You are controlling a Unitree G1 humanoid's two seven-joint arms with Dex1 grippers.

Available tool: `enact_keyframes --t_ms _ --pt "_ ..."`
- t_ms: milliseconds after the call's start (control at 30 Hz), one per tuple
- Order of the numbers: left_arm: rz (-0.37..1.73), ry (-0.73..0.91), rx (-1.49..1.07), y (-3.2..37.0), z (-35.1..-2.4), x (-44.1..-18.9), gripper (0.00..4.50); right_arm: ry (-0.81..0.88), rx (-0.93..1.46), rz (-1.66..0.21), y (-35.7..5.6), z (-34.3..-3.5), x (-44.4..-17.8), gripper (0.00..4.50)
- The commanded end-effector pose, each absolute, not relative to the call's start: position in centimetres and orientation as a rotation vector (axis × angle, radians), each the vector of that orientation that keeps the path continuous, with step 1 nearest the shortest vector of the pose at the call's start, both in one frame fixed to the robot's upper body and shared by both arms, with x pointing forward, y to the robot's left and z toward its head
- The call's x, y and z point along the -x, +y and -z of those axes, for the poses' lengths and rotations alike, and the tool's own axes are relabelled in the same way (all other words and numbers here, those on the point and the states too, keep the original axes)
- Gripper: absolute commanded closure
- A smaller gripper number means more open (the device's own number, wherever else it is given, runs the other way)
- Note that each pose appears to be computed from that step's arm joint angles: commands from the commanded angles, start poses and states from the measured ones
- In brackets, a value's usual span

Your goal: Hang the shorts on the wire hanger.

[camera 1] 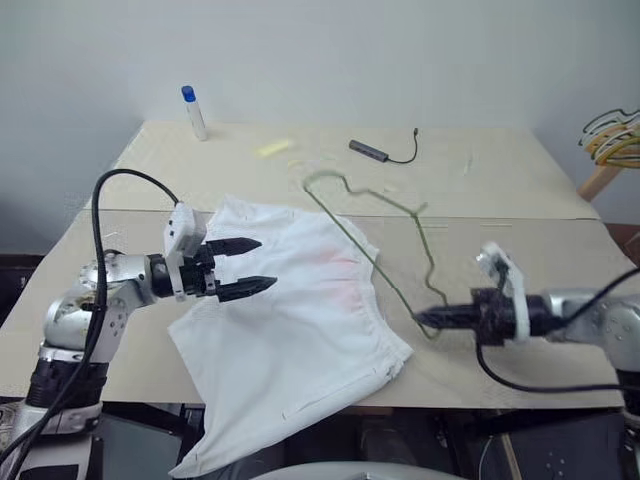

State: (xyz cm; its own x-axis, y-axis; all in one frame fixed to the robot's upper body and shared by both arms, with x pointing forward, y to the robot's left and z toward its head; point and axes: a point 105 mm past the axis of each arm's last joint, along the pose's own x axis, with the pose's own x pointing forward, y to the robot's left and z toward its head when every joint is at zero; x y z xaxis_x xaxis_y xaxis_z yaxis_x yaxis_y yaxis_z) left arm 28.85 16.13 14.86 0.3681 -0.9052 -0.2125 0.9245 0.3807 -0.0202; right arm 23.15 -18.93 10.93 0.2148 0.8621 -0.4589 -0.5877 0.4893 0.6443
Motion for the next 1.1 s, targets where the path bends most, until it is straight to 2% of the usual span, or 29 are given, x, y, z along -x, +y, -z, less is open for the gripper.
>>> enact_keyframes --t_ms 33,167,500,1100 --pt "1.238 0.184 -0.161 15.4 -15.3 -28.3 0.03 1.038 -0.493 -0.999 -21.2 -10.9 -21.8 4.50" --pt "1.236 0.179 -0.167 15.1 -15.5 -28.4 0.03 1.167 -0.693 -0.899 -23.7 -10.2 -21.2 4.50" --pt "1.214 0.169 -0.186 15.4 -15.9 -28.7 0.03 1.190 -0.670 -0.786 -26.8 -8.7 -21.6 4.50" --pt "1.249 0.166 -0.185 14.6 -15.7 -28.8 0.03 1.190 -0.652 -0.941 -24.9 -9.3 -19.8 4.50"
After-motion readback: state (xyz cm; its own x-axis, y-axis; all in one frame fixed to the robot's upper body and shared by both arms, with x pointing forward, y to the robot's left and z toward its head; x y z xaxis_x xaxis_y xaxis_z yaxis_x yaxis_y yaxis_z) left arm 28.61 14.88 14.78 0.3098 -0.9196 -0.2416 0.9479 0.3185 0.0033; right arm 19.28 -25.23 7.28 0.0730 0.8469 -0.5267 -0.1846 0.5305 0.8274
